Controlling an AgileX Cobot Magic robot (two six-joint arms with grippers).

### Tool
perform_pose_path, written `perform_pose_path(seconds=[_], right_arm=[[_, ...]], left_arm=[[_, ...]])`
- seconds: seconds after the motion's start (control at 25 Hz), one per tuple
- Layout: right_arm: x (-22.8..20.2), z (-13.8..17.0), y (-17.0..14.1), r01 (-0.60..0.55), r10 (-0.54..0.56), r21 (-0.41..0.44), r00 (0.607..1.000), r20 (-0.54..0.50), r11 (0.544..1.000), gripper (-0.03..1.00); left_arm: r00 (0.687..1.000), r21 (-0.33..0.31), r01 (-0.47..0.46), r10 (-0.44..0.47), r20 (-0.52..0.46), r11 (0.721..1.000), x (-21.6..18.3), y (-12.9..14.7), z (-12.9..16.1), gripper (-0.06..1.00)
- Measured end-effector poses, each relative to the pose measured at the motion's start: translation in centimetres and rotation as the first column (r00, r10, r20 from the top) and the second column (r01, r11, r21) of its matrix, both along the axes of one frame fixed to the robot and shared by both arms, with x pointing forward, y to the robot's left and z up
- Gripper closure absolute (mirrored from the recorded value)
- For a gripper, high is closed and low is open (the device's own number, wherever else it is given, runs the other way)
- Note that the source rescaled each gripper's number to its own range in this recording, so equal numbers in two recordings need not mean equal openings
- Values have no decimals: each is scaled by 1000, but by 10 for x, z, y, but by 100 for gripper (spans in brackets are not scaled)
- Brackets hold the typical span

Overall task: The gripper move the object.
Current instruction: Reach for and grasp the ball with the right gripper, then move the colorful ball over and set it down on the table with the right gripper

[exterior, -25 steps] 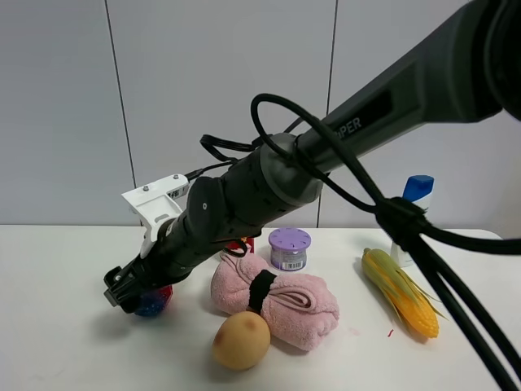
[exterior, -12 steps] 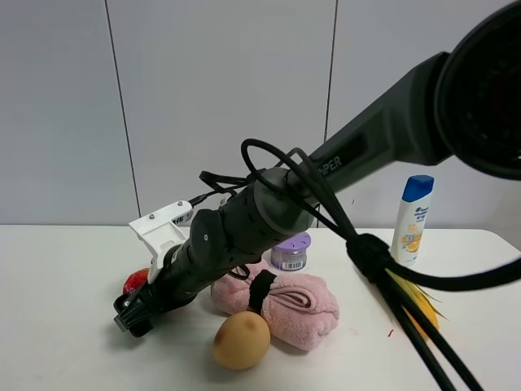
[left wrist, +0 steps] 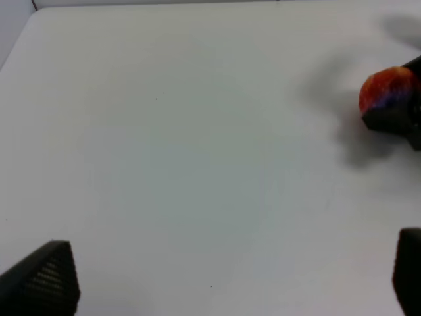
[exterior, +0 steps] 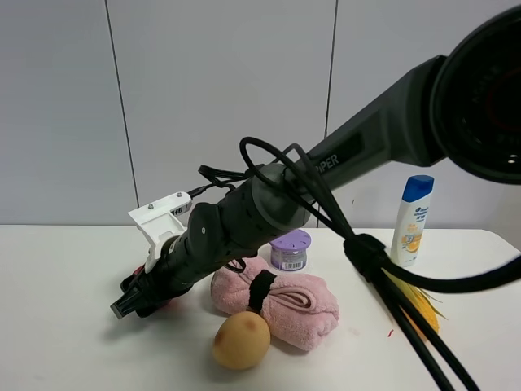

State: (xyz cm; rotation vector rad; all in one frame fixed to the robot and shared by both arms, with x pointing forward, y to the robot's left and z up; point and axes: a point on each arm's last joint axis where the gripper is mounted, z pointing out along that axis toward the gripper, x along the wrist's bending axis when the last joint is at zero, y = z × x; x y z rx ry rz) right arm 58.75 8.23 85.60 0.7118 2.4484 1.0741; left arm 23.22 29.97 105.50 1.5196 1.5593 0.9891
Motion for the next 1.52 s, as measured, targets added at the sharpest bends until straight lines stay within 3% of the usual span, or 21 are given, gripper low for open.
perform_pose_path(seconds=[0.44,0.68,1.04,1.28,1.52], right_arm=[[-2,15,0,-11,11,-5,1000,-20,1000,97],[-9,73,1,-20,20,59,1000,2,998,97],[-52,167,-9,-95,102,68,990,-98,993,97],[-88,234,-37,-115,114,-2,987,-117,993,97],[-113,277,-82,32,-54,-109,977,-206,993,97]], left_arm=[[1000,0,0,0,0,1000,0,0,0,-6],[1000,0,0,0,0,1000,0,0,0,-6],[1000,0,0,0,0,1000,0,0,0,-6],[1000,0,0,0,0,1000,0,0,0,-6],[1000,0,0,0,0,1000,0,0,0,-6]])
